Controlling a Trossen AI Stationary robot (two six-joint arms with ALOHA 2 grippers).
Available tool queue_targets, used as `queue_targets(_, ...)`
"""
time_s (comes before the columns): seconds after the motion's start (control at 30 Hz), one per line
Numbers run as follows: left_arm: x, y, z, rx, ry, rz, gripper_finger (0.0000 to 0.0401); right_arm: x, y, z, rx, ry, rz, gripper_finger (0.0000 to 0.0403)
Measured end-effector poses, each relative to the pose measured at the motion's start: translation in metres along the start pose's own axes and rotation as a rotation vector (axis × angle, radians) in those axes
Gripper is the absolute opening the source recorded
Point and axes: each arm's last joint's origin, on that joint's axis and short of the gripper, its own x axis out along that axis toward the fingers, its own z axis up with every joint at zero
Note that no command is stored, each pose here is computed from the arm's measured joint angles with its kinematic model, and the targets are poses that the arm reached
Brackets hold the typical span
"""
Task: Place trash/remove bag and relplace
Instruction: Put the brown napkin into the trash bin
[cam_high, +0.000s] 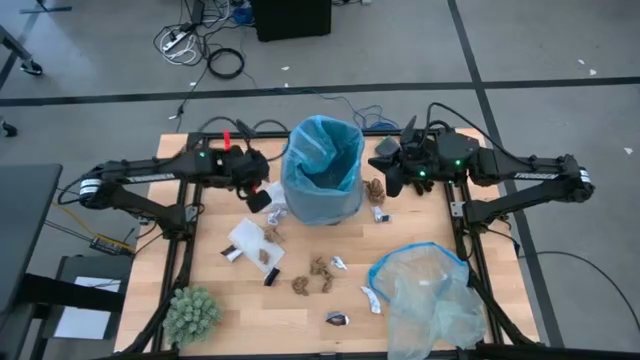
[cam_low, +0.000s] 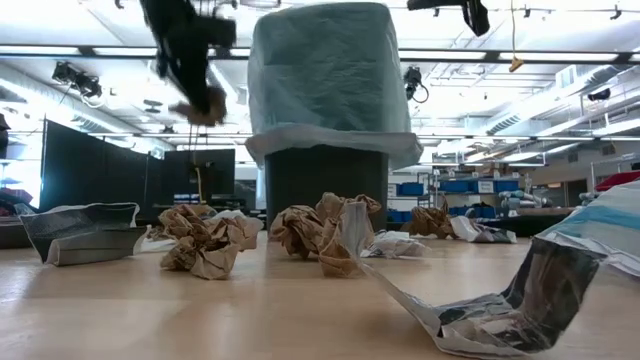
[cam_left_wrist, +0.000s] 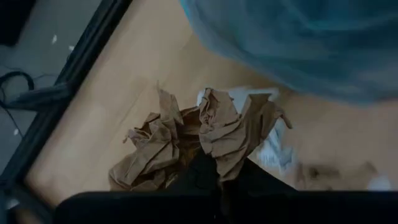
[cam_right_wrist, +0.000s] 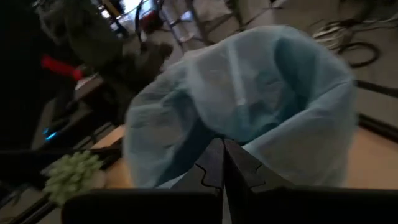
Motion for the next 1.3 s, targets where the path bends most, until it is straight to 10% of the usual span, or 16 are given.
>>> queue_targets(0.43,-0.097,0.011,0.071,-0.05,-0.538,-0.244,0.001,-0.003,0.013,-0.001,0.015,0.013,0.134,0.0001)
queue_targets(0.97,-0.031,-0.039,0.124,-0.038,-0.583,-0.406,0.0023,-0.003,0.021,0.001,0.043,-0.001,0.235,0.0004)
queue_targets(1.3,-0.039,-0.039,0.122,-0.028,-0.6,-0.419,0.0152,-0.004,0.025,-0.001,0.003,0.0,0.258,0.0073)
